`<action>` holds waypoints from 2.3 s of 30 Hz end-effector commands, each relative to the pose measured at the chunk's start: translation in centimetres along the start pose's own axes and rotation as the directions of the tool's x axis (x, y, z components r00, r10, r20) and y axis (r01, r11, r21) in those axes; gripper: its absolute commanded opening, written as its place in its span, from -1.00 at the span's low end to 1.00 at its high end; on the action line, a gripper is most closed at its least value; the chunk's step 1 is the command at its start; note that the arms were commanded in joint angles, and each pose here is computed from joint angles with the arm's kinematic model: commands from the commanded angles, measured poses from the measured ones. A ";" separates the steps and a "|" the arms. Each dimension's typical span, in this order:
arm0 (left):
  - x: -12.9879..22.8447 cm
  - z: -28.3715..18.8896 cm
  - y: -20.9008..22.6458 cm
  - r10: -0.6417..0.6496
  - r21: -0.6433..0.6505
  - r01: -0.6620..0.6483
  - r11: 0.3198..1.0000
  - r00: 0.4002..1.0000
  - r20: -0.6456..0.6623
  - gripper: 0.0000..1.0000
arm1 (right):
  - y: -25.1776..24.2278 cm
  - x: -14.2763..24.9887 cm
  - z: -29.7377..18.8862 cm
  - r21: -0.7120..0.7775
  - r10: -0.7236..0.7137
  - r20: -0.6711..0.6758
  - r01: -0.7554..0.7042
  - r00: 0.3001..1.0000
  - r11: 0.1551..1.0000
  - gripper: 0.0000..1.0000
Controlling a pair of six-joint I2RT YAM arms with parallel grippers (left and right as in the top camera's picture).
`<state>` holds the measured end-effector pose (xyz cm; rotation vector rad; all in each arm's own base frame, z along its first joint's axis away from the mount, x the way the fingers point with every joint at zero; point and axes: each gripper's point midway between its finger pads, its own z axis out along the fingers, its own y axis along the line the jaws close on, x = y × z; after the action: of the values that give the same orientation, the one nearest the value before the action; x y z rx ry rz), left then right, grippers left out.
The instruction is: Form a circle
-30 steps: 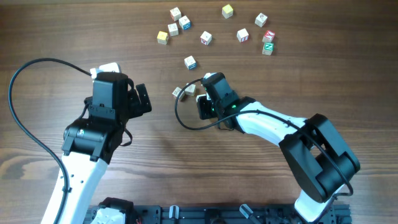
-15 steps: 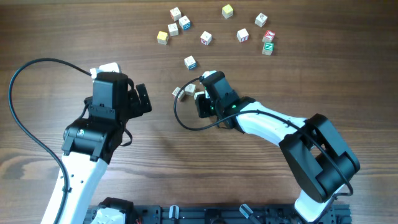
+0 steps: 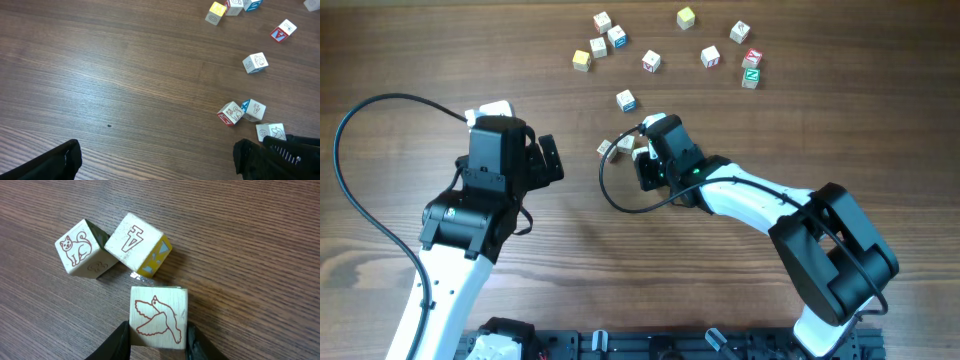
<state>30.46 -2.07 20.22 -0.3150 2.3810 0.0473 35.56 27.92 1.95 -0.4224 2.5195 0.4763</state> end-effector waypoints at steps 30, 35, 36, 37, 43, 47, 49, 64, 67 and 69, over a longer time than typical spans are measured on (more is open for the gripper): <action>-0.1 0.1 0.3 -0.016 -0.012 0.016 1.000 1.000 0.004 1.00 | -0.2 -0.3 0.0 0.018 -0.034 0.016 0.034 0.999 0.999 -0.46; -0.1 0.1 0.3 -0.016 -0.012 0.016 1.000 1.000 0.004 1.00 | 0.0 -0.8 0.0 0.010 -0.010 0.038 0.010 0.999 1.000 -0.46; -0.1 0.1 0.3 -0.016 -0.012 0.016 1.000 1.000 0.004 1.00 | 0.0 -0.8 0.0 0.011 -0.009 0.038 0.009 0.999 1.000 -0.46; -0.1 0.1 0.3 -0.016 -0.012 0.016 1.000 1.000 0.004 1.00 | 0.0 -0.8 0.0 0.011 -0.009 0.038 0.009 0.999 1.000 -0.46; -0.1 0.1 0.3 -0.016 -0.012 0.016 1.000 1.000 0.004 1.00 | -0.2 -0.4 0.0 0.016 -0.008 0.021 0.008 1.000 1.000 -0.46; -0.1 0.1 0.3 -0.016 -0.012 0.016 1.000 1.000 0.004 1.00 | -1.0 -0.2 0.0 0.064 0.036 0.021 -0.038 0.999 0.997 -0.46; -0.1 0.1 0.3 -0.016 -0.012 0.016 1.000 1.000 0.004 1.00 | -1.2 -0.4 -0.1 0.073 0.043 0.029 -0.045 0.999 0.996 -0.45; -0.1 0.1 0.3 -0.016 -0.012 0.016 1.000 1.000 0.004 1.00 | -0.4 -0.5 0.0 0.031 0.033 0.030 -0.034 0.999 0.999 -0.45; -0.1 0.1 0.3 -0.016 -0.012 0.016 1.000 1.000 0.004 1.00 | -0.3 -0.6 0.0 0.026 0.032 0.032 -0.033 0.999 0.999 -0.45; -0.1 0.1 0.3 -0.016 -0.012 0.016 1.000 1.000 0.004 1.00 | -0.3 -0.7 0.0 0.025 0.032 0.036 -0.033 0.999 0.999 -0.45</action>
<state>30.45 -2.07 20.20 -0.3150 2.3813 0.0474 36.35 27.59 2.27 -0.3563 2.5005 0.4502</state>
